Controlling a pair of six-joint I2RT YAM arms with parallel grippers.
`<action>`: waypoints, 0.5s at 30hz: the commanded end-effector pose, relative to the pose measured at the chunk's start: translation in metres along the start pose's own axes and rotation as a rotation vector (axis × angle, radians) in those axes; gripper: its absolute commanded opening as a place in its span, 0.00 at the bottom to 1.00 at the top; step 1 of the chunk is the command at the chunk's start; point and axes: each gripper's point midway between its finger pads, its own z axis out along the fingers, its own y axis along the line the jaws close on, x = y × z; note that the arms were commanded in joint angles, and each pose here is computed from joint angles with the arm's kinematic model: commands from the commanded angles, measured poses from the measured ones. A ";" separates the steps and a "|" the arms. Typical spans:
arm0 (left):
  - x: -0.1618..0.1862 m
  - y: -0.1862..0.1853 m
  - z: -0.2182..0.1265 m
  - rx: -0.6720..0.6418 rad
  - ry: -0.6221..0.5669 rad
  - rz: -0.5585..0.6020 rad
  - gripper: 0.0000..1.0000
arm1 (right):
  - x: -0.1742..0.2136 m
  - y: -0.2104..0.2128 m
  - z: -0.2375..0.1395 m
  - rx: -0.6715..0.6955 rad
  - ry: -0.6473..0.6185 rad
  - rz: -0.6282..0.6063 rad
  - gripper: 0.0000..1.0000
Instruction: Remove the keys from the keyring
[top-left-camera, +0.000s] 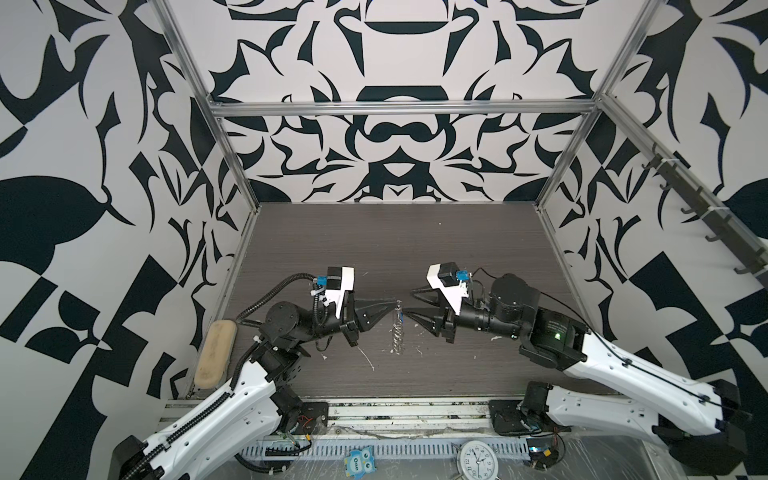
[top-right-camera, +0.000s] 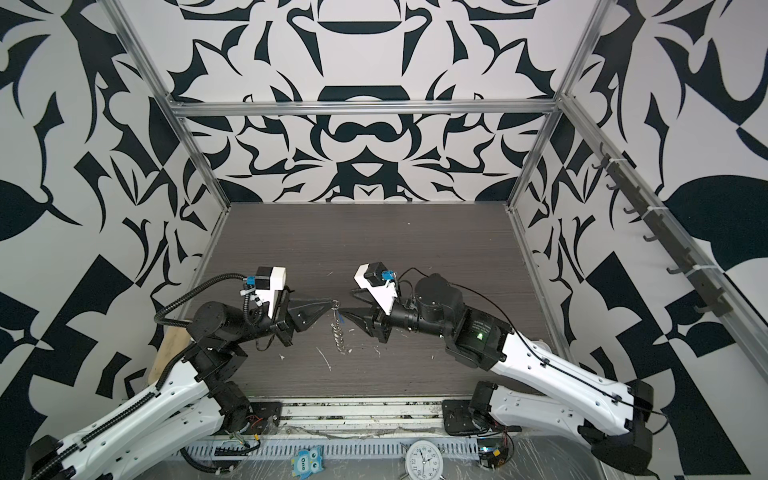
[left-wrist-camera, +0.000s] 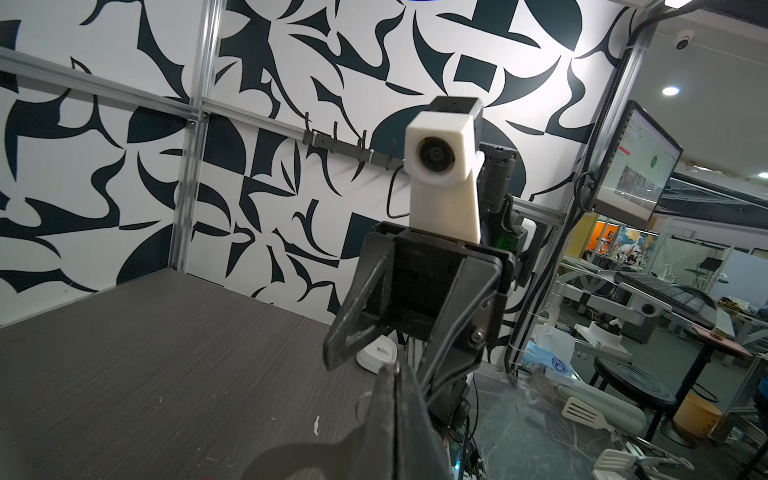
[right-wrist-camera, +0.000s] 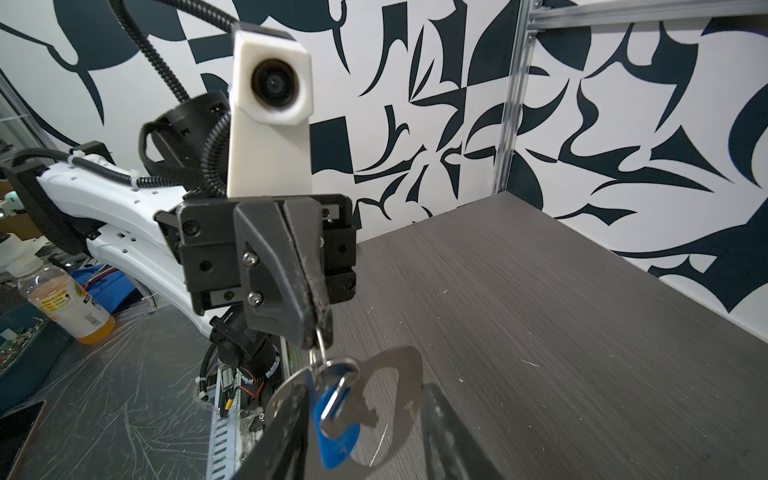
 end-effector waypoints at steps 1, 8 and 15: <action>-0.022 -0.016 0.000 0.048 -0.056 0.045 0.00 | -0.043 0.015 -0.010 -0.055 -0.133 -0.022 0.43; -0.024 -0.014 -0.001 0.032 -0.067 0.051 0.00 | -0.044 0.028 -0.010 -0.133 -0.123 -0.007 0.34; -0.024 -0.013 -0.002 0.025 -0.074 0.056 0.00 | -0.041 0.030 -0.007 -0.151 -0.105 0.002 0.23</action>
